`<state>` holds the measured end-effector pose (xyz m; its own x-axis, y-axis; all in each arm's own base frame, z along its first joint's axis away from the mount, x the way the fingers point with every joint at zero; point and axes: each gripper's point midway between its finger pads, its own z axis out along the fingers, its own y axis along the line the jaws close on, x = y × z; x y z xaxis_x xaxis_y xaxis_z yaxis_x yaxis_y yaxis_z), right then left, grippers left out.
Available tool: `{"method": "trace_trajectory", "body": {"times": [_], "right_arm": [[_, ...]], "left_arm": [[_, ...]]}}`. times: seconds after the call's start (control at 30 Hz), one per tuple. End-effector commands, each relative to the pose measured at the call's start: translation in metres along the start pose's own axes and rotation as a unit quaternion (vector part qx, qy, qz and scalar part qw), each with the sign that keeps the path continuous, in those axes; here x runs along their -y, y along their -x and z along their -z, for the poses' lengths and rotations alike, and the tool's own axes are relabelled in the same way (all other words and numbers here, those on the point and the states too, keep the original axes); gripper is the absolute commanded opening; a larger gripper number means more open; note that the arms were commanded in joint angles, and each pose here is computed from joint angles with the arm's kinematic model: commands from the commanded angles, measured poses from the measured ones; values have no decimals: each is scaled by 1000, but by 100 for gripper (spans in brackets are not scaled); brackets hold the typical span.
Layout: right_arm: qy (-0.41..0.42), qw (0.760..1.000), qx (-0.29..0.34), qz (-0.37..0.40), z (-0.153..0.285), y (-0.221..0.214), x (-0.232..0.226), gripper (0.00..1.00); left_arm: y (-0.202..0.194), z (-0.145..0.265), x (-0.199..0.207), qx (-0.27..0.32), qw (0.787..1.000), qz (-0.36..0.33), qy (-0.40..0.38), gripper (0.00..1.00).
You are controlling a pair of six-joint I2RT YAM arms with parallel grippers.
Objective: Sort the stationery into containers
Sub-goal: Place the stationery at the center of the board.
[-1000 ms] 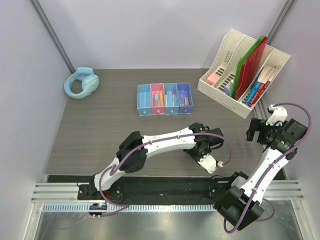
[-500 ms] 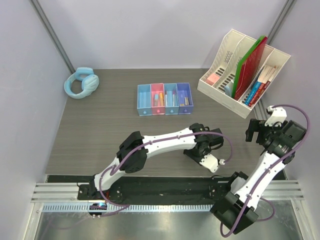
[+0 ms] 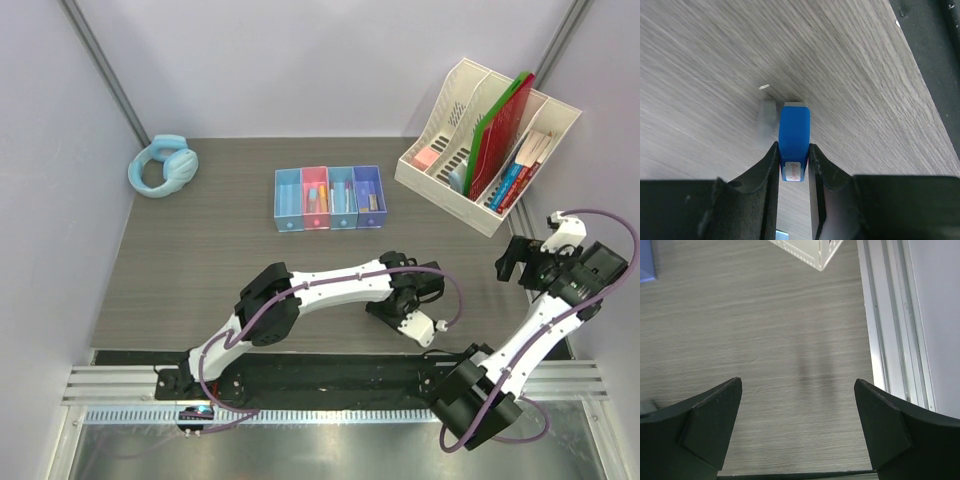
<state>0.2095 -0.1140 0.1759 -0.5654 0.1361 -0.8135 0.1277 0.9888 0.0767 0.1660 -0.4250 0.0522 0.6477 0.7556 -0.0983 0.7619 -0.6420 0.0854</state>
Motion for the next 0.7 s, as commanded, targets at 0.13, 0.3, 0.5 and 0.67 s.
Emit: {"method": "trace_trajectory", "body": {"times": [0.13, 0.3, 0.5, 0.67], "right_arm": [[-2, 993, 114, 44, 43, 103, -5, 100], [-6, 988, 143, 51, 60, 132, -9, 100], [-7, 988, 148, 52, 63, 138, -9, 100], [-12, 985, 163, 55, 72, 148, -11, 100]], "left_arm": [[4, 9, -7, 22, 1000, 11, 18, 0], [6, 11, -8, 25, 999, 11, 21, 0], [5, 18, -12, 22, 999, 8, 30, 0], [8, 32, -23, 25, 998, 8, 53, 0]]}}
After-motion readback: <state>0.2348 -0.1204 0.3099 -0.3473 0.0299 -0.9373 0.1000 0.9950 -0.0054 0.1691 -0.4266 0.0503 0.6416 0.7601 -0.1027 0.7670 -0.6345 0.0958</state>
